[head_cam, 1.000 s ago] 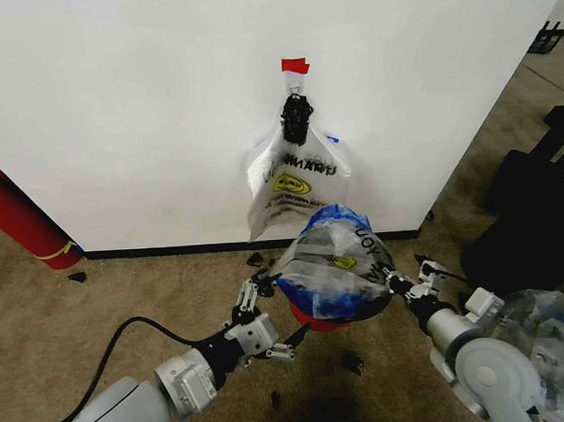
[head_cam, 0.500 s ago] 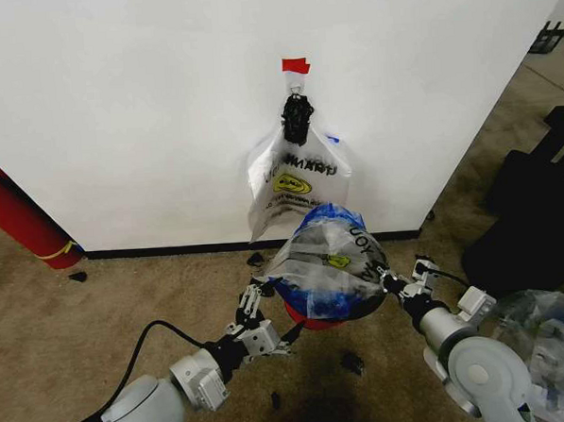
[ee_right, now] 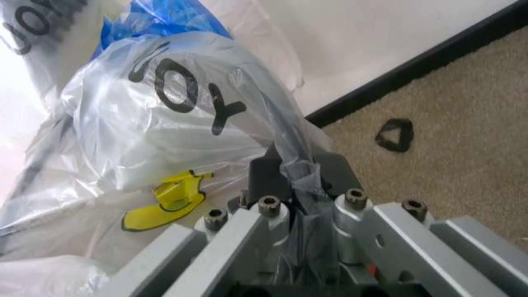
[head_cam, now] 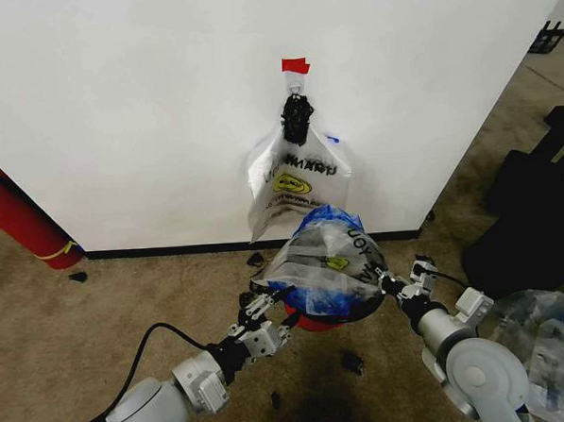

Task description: Pick up the garbage bag from the wall and place it over the trash bin.

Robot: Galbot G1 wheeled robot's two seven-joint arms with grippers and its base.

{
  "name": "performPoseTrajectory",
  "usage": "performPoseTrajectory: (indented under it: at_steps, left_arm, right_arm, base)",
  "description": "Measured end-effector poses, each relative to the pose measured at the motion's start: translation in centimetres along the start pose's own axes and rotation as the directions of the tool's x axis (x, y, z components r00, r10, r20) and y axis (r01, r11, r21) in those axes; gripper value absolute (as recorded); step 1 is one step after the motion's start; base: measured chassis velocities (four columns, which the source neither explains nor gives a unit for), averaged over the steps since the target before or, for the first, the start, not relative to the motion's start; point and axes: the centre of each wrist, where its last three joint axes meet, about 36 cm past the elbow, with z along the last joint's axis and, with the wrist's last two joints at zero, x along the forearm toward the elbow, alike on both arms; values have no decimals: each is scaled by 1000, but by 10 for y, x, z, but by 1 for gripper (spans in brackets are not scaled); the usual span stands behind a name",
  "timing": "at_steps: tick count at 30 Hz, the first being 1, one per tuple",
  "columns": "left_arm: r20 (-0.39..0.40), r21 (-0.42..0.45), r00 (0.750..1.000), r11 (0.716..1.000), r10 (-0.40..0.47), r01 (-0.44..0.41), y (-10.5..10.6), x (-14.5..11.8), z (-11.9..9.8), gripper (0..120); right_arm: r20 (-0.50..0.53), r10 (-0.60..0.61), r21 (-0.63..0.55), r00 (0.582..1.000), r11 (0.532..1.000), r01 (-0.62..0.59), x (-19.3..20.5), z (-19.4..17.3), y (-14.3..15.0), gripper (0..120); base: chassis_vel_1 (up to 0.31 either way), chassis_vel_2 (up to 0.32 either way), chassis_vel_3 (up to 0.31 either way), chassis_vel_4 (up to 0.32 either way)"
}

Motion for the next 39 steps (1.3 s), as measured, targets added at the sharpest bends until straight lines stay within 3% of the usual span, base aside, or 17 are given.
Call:
performPoseTrajectory:
  at_steps: [6,14,19,22,32,39]
  left_arm:
    - [13,9,1000,1000,1,-1,-2,1,-1,1]
    - [65,26,998,1000,13,-15,-15,8,-7,0]
    - [75,67,997,997,34,-39,-34,8,-5,0]
    - [73,116,997,992,38,-46,-56,3,-2,0]
    - [48,109,994,988,102,-107,-108,-18,16,0]
    - [13,105,991,986,131,-132,-128,-30,33,0]
  right_arm:
    - [0,1,-4,1000,1000,-1,-1,0,1,1]
    - [0,17,-59,1000,998,-17,-4,0,5,1]
    - [7,35,-82,999,996,-35,-4,-2,4,1]
    - [9,41,-96,999,995,-40,-4,-4,6,1]
    - [9,55,-120,998,991,-53,-6,-6,10,1]
    - [13,50,-131,999,990,-48,-5,-7,15,1]
  base:
    - [0,0,0,0]
    - [0,0,0,0]
    - [0,0,0,0]
    - [0,0,0,0]
    - [0,0,0,0]
    - [0,0,0,0]
